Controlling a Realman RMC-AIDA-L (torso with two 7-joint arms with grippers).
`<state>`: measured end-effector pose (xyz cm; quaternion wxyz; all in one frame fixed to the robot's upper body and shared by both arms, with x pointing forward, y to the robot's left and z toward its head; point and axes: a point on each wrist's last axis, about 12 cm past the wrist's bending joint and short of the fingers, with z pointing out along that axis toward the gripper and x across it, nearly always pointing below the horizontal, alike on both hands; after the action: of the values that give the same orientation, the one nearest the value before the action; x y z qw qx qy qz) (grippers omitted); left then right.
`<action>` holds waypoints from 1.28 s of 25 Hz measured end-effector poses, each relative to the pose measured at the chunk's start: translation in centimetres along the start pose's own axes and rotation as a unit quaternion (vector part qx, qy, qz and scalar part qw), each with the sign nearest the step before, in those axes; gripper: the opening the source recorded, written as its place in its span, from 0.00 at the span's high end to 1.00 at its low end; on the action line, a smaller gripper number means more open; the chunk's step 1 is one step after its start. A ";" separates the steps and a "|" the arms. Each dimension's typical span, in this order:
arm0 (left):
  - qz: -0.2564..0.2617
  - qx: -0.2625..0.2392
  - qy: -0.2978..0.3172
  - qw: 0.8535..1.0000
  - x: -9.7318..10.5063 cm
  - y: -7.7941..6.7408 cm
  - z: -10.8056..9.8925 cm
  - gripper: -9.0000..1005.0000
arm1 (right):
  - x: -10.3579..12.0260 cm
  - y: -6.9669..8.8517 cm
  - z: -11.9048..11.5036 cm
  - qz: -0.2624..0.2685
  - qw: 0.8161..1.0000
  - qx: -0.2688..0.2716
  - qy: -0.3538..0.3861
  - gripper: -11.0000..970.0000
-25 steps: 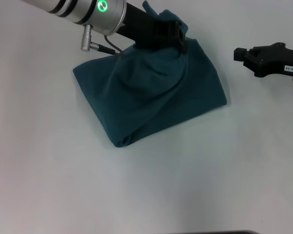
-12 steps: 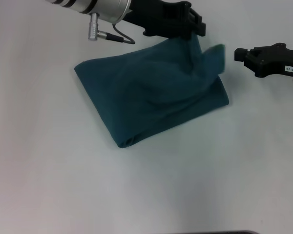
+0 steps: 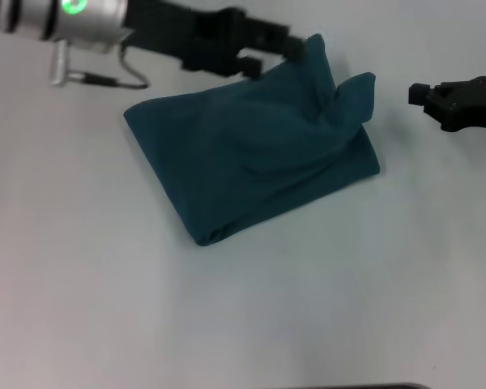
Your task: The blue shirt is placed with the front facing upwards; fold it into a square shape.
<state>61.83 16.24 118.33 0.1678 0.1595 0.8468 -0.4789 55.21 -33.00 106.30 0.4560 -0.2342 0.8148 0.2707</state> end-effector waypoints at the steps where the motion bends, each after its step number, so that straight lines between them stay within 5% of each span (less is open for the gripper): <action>1: 0.003 0.001 0.008 1.000 0.6 0.4 -0.9 0.44 | 0.1 -0.1 -0.2 0.000 1.000 0.003 0.001 0.91; 5: 0.038 0.001 0.008 0.999 2.4 1.2 -2.5 0.34 | 0.4 -0.6 -1.0 0.004 1.000 0.019 0.000 0.91; 8: 0.070 -0.010 -0.022 0.997 3.2 1.8 -2.4 0.14 | 0.9 -0.9 -1.6 0.015 0.999 0.040 -0.014 0.91; 14: 0.119 -0.043 -0.074 0.989 2.9 2.4 -1.4 0.07 | 1.0 -1.6 -2.8 0.048 0.993 0.081 -0.074 0.90; 24: 0.172 -0.049 -0.079 0.981 4.0 3.3 -1.8 0.07 | 2.3 -2.1 -3.0 0.128 0.978 0.126 -0.108 0.90; 32: 0.228 0.010 -0.088 0.970 4.7 2.5 -1.5 0.07 | 2.3 -0.2 -3.0 0.115 0.984 0.048 -0.126 0.90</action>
<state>58.46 19.25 115.10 0.3449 0.3072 0.7652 -0.4484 52.40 -35.40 105.52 0.5320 -0.0809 0.7841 0.3093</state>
